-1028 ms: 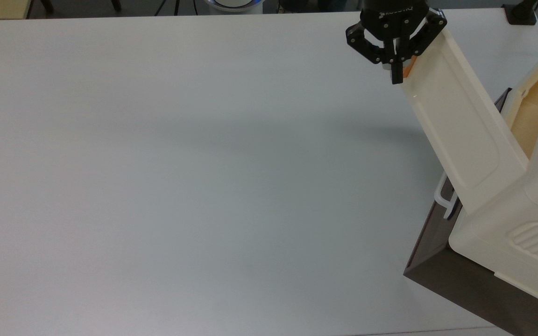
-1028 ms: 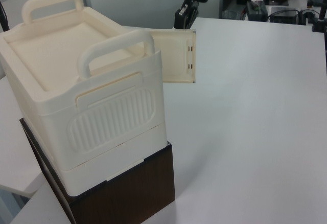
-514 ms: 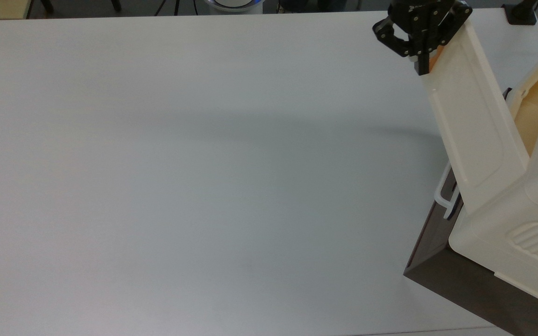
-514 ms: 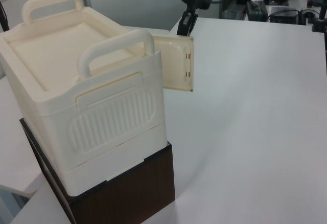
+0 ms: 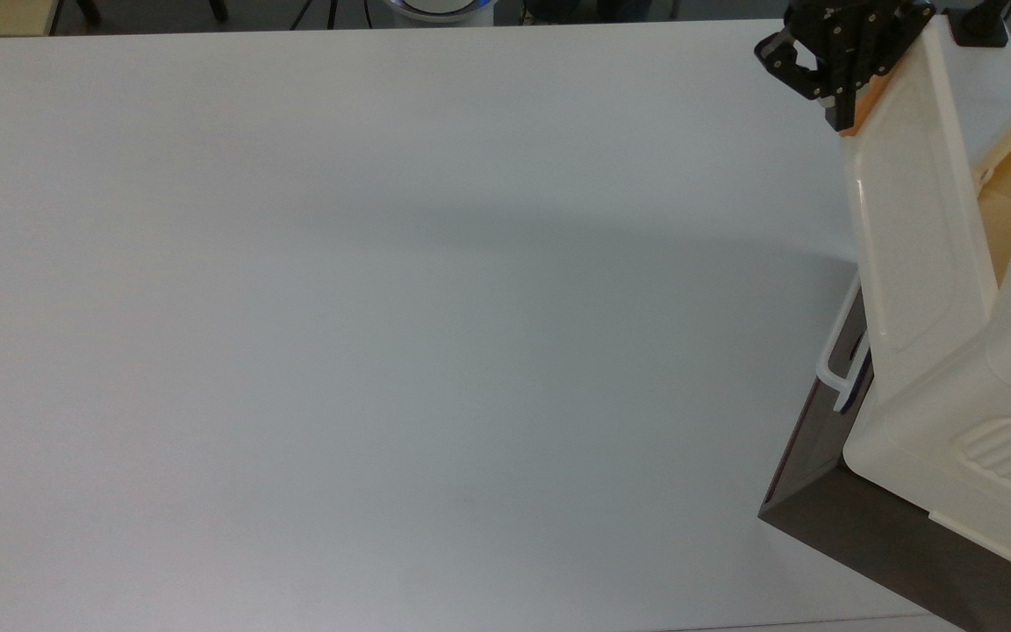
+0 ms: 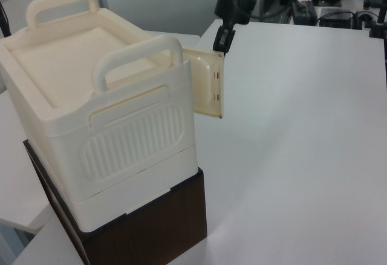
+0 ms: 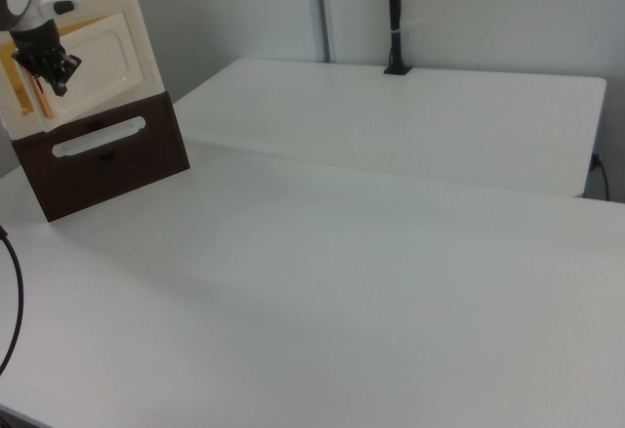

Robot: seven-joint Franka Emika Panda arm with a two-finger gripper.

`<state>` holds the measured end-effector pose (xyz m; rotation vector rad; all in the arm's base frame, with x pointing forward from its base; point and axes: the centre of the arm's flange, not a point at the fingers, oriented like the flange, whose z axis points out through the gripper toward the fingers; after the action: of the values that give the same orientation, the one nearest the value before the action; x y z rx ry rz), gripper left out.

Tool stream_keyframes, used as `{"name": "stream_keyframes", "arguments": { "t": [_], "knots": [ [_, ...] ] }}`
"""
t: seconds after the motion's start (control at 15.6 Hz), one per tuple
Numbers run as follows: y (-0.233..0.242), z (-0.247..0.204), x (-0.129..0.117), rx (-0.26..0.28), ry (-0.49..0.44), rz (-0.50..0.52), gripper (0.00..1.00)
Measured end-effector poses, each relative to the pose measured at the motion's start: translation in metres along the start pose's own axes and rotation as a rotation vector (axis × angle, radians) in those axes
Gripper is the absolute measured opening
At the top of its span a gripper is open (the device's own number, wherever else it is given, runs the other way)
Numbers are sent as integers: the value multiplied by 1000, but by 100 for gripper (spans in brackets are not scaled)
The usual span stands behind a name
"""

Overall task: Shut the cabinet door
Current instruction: 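Push the door by its knob edge, swinging it toward the box opening, then press the door flat against the box front with the gripper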

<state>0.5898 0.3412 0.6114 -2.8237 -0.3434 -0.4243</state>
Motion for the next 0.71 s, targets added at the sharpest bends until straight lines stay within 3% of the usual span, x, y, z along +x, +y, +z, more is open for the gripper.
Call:
{"name": "stream_keyframes", "arguments": {
  "t": [0.71],
  "knots": [
    [-23, 55, 6, 14, 48, -22, 2]
  ]
}}
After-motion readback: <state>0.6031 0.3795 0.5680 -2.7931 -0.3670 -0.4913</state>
